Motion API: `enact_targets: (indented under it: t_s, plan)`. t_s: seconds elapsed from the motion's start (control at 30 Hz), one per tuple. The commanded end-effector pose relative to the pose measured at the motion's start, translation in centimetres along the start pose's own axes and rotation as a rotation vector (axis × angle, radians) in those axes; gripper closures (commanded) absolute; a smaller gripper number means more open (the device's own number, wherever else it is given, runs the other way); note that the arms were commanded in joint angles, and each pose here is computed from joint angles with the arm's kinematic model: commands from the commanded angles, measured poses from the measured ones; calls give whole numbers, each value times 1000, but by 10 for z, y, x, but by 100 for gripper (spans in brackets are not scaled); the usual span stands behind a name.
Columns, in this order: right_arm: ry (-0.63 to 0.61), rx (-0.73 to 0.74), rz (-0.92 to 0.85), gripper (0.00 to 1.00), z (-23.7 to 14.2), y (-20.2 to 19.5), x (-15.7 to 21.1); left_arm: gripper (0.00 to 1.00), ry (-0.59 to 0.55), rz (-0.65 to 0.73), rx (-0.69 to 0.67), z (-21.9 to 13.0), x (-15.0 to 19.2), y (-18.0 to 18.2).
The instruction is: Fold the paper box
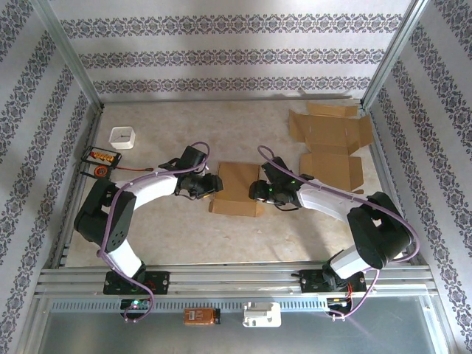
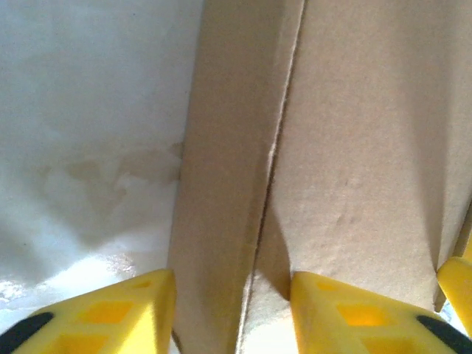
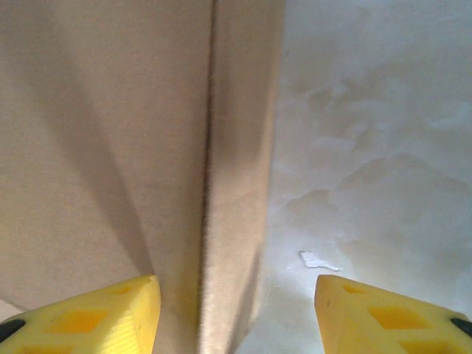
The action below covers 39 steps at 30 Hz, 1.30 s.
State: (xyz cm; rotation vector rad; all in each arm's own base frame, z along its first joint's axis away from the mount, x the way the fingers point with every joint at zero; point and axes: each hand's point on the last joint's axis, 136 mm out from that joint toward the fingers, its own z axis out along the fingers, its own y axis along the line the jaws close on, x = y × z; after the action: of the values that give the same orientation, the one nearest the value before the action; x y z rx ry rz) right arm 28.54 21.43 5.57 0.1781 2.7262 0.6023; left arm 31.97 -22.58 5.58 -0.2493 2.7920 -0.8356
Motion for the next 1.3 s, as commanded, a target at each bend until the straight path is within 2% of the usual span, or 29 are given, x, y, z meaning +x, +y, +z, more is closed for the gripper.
enact_targets:
  t_s: [0.0, 0.2, 0.3, 0.37, 0.47, 0.57, 0.67, 0.83, 1.0, 1.2, 1.27]
  plan:
    - [-27, -100, 12, 40, -14, 23, -18, 48, 0, 1, -13, -9, 5, -3]
    - [-88, -148, 60, 38, -22, 30, -50, 30, -109, 33, 12, -34, -26, -24]
    - [-92, -149, 83, 39, -17, 26, -56, 26, -126, 13, 31, -35, -35, -23]
    - [-90, -148, 89, 44, -13, 23, -58, 24, -133, 0, 52, -34, -39, -23]
    - [-55, -164, 98, 50, -3, 22, -55, 21, -123, -10, 97, -29, -38, -27]
    - [-22, -167, 111, 51, 8, 18, -47, 20, -98, -23, 117, -21, -34, -26]
    - [-8, -142, 117, 53, 16, 10, -40, 21, -85, -41, 124, -15, -29, -21]
    - [25, -165, 134, 62, 28, 10, -29, 43, -55, -77, 186, -3, -21, -22]
    - [52, -167, 130, 65, 40, 15, -19, 54, -33, -83, 290, 3, -18, -35]
    - [78, -183, 136, 70, 47, 13, -13, 56, -73, -56, 290, -13, -25, -42]
    - [75, -197, 136, 73, 47, 8, -12, 46, -111, -29, 272, -25, -30, -44]
